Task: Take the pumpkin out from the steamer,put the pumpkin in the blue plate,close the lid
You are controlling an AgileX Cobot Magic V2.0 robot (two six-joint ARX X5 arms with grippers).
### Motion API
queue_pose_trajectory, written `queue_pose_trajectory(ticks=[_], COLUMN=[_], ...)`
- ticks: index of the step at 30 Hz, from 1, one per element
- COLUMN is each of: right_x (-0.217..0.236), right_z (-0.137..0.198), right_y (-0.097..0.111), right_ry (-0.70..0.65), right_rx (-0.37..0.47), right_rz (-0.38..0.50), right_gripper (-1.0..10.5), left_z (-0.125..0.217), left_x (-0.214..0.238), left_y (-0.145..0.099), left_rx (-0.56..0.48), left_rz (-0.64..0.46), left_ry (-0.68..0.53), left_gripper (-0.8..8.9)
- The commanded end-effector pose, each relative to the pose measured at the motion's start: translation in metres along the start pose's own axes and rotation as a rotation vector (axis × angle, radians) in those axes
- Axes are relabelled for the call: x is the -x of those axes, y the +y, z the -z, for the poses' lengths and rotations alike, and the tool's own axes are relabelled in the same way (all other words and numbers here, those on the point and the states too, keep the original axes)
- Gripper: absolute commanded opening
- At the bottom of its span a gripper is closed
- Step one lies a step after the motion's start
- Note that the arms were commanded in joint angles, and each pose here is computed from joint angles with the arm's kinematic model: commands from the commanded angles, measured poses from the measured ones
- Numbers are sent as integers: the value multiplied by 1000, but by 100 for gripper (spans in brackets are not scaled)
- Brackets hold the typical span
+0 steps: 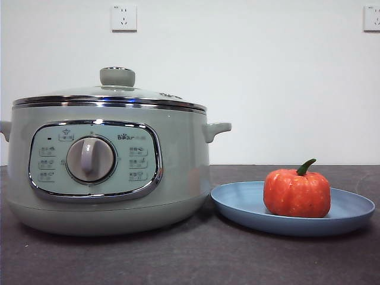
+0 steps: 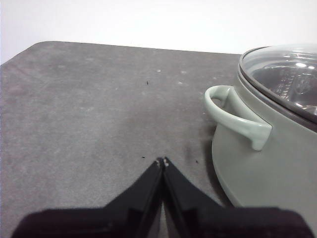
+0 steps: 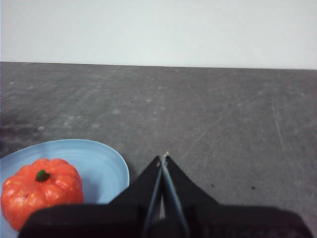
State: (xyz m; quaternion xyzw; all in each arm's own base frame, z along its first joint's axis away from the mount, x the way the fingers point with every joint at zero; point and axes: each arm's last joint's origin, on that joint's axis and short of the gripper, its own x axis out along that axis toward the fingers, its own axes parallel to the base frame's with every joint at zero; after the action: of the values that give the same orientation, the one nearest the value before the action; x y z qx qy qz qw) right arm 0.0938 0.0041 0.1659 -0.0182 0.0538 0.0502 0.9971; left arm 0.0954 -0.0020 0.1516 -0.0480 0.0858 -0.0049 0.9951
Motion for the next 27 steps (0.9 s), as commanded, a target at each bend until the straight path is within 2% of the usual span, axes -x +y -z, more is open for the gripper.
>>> queue_pose_trajectory(ticks=[1, 6, 11, 27], right_x=[-1, -2, -2, -2], right_z=[5, 11, 15, 15], right_y=[0, 1, 0, 0], right_ry=[17, 50, 92, 93], right_rx=[-25, -73, -75, -75], right_rz=[-4, -3, 4, 4], right_gripper=[-17, -17, -17, -17], left_z=[5, 5, 5, 5], left_x=[-2, -2, -2, -2], left_y=[1, 1, 1, 1], left_rx=[7, 7, 7, 7], left_rz=[1, 1, 1, 1], left_ry=[12, 12, 12, 12], left_gripper=[-4, -4, -4, -4])
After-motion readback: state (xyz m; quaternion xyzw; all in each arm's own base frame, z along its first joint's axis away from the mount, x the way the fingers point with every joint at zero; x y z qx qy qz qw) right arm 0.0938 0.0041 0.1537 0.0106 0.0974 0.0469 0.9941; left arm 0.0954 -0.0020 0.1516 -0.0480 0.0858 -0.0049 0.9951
